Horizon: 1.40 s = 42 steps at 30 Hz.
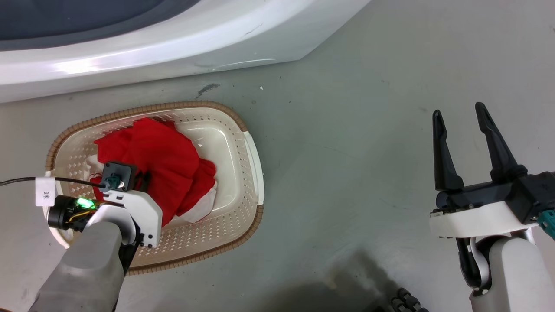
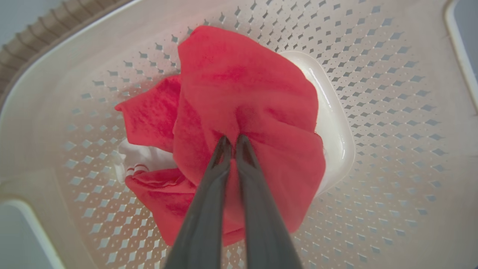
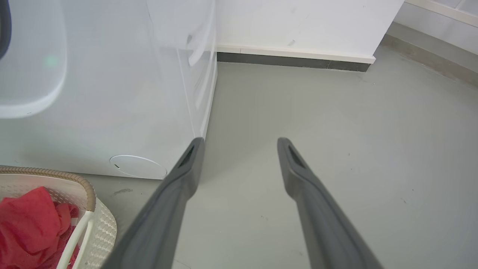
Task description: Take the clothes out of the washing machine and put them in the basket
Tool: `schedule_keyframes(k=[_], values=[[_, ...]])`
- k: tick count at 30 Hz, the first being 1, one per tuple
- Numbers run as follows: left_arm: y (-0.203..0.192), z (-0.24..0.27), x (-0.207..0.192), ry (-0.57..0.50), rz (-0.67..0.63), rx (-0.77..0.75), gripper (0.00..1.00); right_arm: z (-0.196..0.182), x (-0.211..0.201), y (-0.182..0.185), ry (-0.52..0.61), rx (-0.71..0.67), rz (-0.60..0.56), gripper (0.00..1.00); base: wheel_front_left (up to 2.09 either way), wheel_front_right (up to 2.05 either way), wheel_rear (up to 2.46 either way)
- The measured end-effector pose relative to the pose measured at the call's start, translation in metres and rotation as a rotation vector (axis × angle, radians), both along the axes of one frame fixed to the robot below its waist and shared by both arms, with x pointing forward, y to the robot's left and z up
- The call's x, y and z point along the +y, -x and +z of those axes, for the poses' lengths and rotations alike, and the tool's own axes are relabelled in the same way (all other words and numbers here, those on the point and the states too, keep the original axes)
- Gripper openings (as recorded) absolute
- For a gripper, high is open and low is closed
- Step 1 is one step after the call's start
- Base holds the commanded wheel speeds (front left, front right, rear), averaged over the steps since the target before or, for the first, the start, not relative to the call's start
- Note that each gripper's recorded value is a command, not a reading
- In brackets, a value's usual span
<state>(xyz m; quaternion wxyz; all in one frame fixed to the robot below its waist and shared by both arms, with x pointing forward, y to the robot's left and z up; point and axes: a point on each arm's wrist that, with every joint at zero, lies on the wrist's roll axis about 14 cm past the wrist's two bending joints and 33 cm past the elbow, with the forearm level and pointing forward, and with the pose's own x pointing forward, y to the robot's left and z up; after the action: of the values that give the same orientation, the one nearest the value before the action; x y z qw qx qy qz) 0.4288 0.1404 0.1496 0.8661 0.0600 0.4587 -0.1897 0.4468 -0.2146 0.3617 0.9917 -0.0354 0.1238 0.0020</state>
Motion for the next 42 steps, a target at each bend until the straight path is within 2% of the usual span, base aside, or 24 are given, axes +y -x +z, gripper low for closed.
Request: schedule_keyframes(k=[6, 8, 14, 19, 25, 31, 37, 42], values=[[0.003, -0.001, -0.001, 0.004, 0.008, 0.010, 0.00, -0.001, 0.001, -0.001, -0.002, 0.001, 0.002, 1.00, 0.00, 0.00, 0.00], [0.001, 0.002, 0.003, -0.007, 0.016, 0.000, 1.00, 0.000, 0.002, -0.001, -0.004, -0.003, 0.005, 1.00, 0.00, 0.00, 0.00], [-0.006, 0.021, 0.008, 0.000, 0.051, -0.048, 1.00, 0.012, 0.004, -0.003, -0.005, -0.031, 0.009, 1.00, 0.00, 0.00, 0.00], [-0.025, 0.059, 0.009, 0.046, 0.087, -0.162, 1.00, 0.034, 0.002, -0.003, -0.003, -0.082, 0.002, 1.00, 0.00, 0.00, 0.00], [-0.047, 0.131, 0.011, 0.117, 0.142, -0.370, 1.00, 0.065, -0.002, 0.004, 0.011, -0.146, -0.007, 1.00, 0.00, 0.00, 0.00], [-0.058, 0.223, 0.023, 0.166, 0.201, -0.633, 1.00, 0.098, 0.001, 0.013, 0.028, -0.221, 0.003, 1.00, 0.00, 0.00, 0.00], [-0.034, 0.300, 0.042, 0.197, 0.283, -0.850, 1.00, 0.126, 0.013, 0.026, 0.022, -0.287, 0.032, 1.00, 0.00, 0.00, 0.00], [0.001, 0.345, 0.059, 0.177, 0.332, -0.987, 1.00, 0.142, 0.026, 0.042, 0.003, -0.324, 0.065, 1.00, 0.00, 0.00, 0.00]])
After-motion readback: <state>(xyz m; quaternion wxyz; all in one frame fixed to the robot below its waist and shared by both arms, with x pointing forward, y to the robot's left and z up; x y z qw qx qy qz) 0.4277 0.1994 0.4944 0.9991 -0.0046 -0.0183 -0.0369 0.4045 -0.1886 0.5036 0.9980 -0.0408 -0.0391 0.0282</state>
